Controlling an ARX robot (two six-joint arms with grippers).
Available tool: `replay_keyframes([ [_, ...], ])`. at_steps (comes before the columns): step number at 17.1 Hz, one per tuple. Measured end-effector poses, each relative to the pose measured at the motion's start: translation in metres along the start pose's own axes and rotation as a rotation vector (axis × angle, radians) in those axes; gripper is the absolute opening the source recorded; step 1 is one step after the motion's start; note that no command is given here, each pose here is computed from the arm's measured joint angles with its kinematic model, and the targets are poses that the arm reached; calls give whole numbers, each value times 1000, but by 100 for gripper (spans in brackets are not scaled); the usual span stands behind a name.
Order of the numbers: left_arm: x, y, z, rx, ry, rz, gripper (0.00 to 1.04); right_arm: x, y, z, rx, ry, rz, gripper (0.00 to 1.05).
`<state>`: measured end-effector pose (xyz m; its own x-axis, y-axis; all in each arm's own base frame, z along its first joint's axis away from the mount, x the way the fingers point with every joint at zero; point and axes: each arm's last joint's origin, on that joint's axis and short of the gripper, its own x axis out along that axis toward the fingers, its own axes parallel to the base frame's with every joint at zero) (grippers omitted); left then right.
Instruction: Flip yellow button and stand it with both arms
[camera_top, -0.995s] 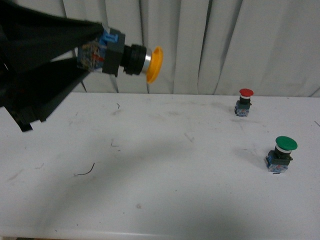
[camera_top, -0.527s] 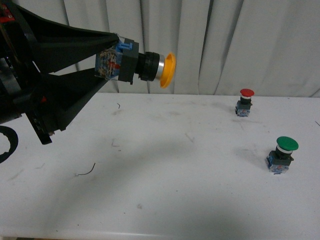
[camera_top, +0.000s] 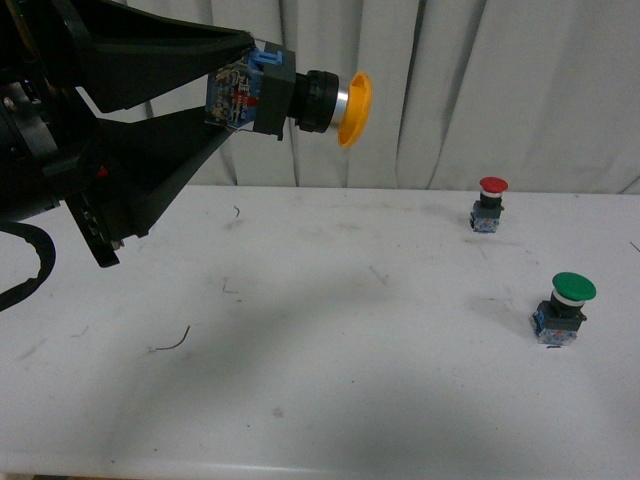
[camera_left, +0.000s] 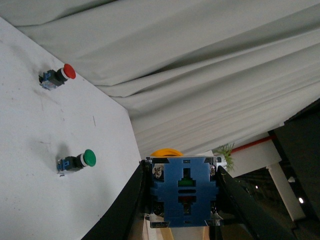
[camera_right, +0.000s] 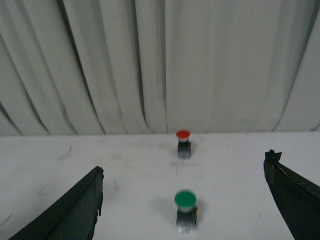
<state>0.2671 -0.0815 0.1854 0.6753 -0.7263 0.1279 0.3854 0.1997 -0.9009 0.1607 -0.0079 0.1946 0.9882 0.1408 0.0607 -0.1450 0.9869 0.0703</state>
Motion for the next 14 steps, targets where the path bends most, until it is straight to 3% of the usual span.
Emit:
replay_keyframes([
  [3,1,-2,0,4,-1,-5,33,83,-8,20,-26,-75,-5,98],
  [6,0,-1,2,6,-9,-3,33,168,-23,-18,-24,132,-72,98],
  [8,-1,-1,2,8,-11,-2,33,195,-24,-15,10,129,-59,98],
  [10,-1,-1,3,12,-14,-1,33,193,-4,6,56,44,57,98],
  [12,0,-2,5,18,-13,-7,33,179,27,21,154,-13,250,98],
  [14,0,0,6,17,-15,-4,33,158,53,12,304,13,462,98],
])
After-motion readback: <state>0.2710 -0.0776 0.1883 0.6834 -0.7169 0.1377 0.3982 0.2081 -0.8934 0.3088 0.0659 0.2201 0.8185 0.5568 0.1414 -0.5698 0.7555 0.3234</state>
